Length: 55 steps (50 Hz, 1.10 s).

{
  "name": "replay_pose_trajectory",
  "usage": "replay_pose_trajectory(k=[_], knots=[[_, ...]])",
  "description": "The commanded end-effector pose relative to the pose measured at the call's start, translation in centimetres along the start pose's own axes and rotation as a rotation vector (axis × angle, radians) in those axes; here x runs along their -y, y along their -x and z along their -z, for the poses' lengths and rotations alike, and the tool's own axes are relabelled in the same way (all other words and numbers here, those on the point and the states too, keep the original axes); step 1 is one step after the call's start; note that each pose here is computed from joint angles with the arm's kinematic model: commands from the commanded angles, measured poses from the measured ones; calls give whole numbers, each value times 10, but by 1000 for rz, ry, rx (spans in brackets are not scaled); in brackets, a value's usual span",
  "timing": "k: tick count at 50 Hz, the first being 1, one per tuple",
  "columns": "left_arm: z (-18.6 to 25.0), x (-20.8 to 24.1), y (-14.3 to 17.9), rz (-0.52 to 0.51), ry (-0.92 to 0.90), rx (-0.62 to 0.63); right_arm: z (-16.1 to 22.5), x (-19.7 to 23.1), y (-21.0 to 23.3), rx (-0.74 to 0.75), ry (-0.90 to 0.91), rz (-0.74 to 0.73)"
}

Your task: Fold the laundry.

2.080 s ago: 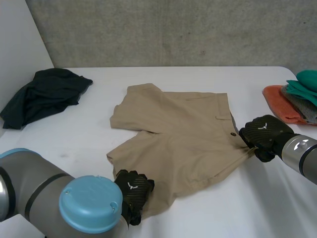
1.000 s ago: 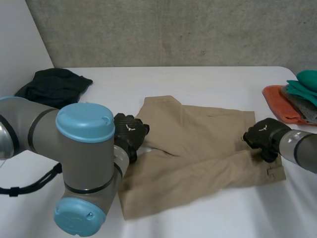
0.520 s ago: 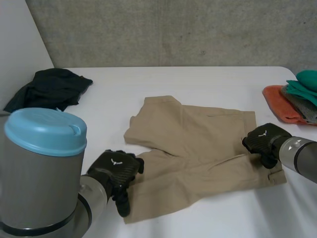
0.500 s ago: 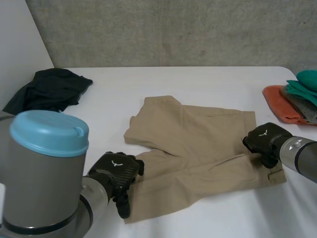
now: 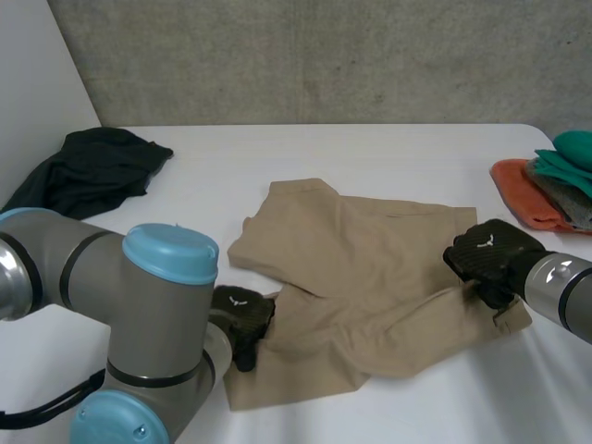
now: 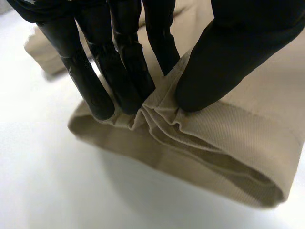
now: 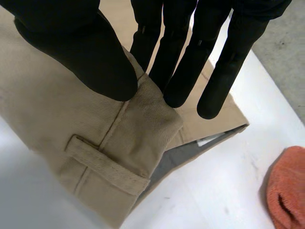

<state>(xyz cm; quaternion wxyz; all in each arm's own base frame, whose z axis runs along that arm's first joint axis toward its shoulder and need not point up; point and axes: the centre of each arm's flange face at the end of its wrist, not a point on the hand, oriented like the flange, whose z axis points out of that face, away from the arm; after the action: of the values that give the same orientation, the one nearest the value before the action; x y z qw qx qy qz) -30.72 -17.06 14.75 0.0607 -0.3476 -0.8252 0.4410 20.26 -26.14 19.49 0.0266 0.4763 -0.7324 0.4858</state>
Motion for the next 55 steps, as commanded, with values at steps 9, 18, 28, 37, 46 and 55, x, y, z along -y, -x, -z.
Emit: replay_pose_trajectory(k=[9,18,28,37,46,55], knots=[[-64,92,61,-119,-422,306,-55,11,-40,-185,-111,-6],[-133,117,60,-347,-705,523,-122,5,-69,-396,-228,34],[-195,112,49,-369,-836,514,-191,0,-64,-549,-426,103],[-203,104,44,-362,-848,509,-201,5,-65,-578,-442,91],[-146,128,56,-298,-863,498,-131,39,-88,-545,-392,-47],[-80,109,59,-196,-745,402,-65,22,-64,-240,-119,-264]])
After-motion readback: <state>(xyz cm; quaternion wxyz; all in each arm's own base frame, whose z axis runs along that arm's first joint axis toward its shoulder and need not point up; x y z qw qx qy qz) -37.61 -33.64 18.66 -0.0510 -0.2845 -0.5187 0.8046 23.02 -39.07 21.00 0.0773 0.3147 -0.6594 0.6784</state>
